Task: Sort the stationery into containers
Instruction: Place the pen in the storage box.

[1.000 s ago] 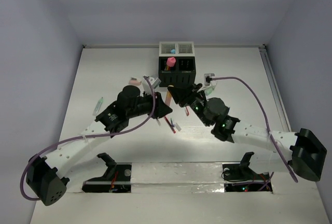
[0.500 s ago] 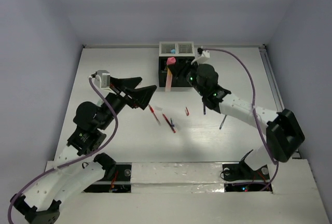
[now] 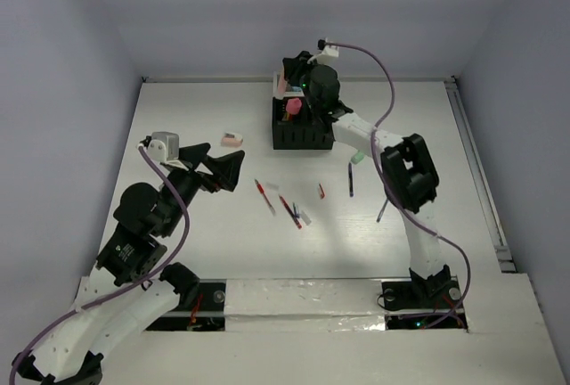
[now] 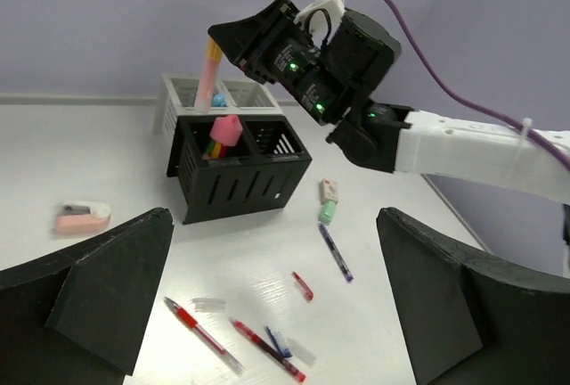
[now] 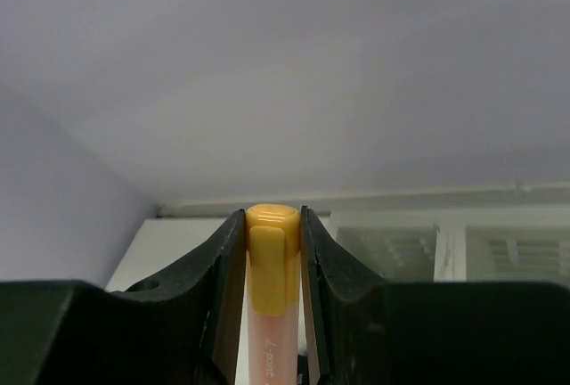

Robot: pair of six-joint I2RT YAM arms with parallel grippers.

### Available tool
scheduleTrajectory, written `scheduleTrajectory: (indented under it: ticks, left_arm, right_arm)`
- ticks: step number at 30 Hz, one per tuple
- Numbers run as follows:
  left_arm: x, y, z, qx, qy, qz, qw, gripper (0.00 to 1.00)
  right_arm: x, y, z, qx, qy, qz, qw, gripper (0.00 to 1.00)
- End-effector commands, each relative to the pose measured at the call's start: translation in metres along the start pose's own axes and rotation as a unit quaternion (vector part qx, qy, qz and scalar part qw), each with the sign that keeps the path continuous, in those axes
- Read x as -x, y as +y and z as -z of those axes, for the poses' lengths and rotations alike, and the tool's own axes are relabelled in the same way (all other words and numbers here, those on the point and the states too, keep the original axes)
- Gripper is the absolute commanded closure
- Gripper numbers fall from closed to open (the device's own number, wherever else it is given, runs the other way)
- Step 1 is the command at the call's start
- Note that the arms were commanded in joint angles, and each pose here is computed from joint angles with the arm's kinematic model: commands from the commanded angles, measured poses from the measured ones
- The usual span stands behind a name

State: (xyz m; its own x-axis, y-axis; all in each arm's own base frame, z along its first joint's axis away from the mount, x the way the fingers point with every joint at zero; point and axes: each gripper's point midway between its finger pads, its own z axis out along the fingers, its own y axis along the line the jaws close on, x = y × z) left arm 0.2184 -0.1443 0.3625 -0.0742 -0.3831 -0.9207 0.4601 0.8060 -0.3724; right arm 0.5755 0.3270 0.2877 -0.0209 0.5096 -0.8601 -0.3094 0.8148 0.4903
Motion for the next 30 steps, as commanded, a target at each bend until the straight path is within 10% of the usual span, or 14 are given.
scheduleTrajectory:
  ticks: [1, 19, 25, 30]
  left_arm:
    - [0.016, 0.007, 0.005, 0.02, -0.025, -0.024, 0.999, 0.01]
    - [0.002, 0.022, -0.007, 0.053, -0.002, -0.036, 0.998, 0.01]
    - [-0.01, 0.037, -0.015, 0.096, 0.019, -0.038, 0.994, 0.01]
    - [-0.031, 0.066, -0.026, 0.177, 0.06, -0.043, 0.981, 0.01]
  right_arm:
    - [0.059, 0.016, -0.031, 0.007, -0.1, 0.027, 0.995, 1.0]
    - [0.005, -0.018, -0.061, -0.007, -0.078, 0.144, 0.987, 1.0]
    - [0.013, -0.013, -0.054, 0.002, -0.078, 0.157, 0.985, 0.55]
    - [0.051, 0.011, -0.042, 0.04, -0.085, 0.161, 0.982, 0.41]
